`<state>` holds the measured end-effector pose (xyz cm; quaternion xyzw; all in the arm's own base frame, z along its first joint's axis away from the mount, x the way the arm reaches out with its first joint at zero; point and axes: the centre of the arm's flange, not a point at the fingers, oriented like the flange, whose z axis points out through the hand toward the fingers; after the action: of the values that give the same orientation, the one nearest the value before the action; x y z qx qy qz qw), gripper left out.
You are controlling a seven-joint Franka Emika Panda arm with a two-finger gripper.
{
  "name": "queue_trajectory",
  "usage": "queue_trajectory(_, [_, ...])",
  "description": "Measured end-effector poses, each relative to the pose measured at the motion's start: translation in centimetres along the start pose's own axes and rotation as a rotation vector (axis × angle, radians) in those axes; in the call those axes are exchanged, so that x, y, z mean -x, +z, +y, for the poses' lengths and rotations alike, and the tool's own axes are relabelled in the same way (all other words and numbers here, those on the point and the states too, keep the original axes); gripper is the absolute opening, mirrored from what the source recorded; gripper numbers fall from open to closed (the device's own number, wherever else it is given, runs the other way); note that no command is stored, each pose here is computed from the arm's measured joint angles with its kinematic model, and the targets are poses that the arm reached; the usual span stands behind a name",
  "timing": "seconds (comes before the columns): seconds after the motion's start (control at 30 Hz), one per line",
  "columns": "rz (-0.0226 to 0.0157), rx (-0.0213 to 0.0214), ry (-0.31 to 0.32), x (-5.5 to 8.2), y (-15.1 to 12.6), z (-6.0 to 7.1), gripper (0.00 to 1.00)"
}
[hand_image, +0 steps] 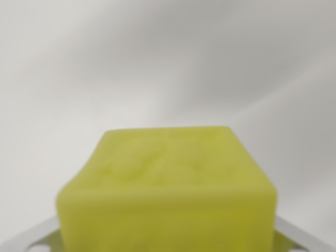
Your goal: Pick yellow cube
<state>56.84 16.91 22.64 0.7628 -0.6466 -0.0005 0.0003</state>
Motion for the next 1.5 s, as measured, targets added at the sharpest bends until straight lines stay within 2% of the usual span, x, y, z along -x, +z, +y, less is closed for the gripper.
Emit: queue_trajectory(1.5, [-0.0002,0.0008,0.0,0.0,-11.2,0.0,0.0])
